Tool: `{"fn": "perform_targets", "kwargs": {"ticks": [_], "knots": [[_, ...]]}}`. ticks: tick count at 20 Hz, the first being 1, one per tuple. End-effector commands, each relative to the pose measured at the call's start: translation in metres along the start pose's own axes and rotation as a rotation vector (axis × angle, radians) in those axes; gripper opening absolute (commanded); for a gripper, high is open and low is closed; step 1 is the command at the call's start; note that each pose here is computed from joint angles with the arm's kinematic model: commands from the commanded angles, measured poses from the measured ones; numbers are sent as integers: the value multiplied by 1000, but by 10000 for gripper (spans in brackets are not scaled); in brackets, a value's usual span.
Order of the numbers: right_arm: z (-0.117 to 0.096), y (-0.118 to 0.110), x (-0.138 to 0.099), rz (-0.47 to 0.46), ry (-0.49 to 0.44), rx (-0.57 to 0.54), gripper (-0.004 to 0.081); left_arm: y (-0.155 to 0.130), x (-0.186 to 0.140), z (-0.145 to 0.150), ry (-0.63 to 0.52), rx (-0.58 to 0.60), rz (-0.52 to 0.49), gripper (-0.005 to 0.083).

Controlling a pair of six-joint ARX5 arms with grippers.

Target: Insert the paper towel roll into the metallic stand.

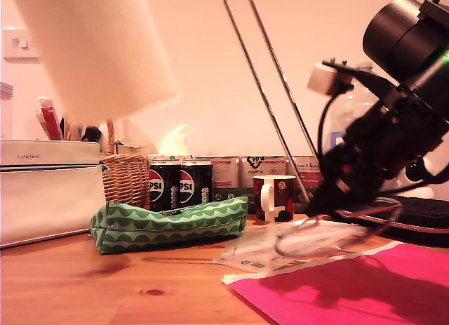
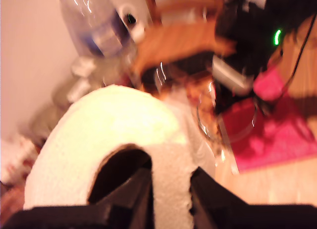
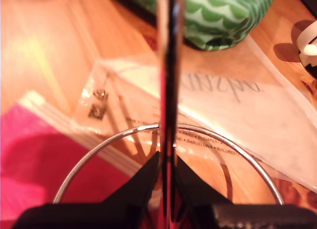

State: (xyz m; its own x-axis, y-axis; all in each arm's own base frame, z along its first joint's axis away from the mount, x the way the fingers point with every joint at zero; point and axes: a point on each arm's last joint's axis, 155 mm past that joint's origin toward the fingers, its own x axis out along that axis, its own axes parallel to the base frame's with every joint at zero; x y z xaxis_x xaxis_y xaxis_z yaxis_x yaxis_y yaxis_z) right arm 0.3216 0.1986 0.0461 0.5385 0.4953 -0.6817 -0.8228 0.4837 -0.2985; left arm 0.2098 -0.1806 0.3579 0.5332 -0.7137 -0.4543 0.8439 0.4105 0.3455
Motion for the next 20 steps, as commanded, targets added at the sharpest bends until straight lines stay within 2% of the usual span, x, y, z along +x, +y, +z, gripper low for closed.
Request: {"fn": "perform_targets", "kwargs": {"ticks": [1,4,8,14,20], "knots": [[10,-8,-4,-36,-16,-27,-13,7,-7,5,-27,-7,26,-21],[-1,-11,-5,-59,37,-54,-13,8,-9,7,-63,-32,-8,-21],[-9,-10,-6,-42,90,-74,-13,8,-7,16,-134,-45,-75,-21],[-16,-4,-7,-19,119,-77,-13,18,-4,16,-164,-66,-85,-21],[-11,-8,-7,-30,102,-96,-13,24,-11,23,-220,-69,-89,-21]]}}
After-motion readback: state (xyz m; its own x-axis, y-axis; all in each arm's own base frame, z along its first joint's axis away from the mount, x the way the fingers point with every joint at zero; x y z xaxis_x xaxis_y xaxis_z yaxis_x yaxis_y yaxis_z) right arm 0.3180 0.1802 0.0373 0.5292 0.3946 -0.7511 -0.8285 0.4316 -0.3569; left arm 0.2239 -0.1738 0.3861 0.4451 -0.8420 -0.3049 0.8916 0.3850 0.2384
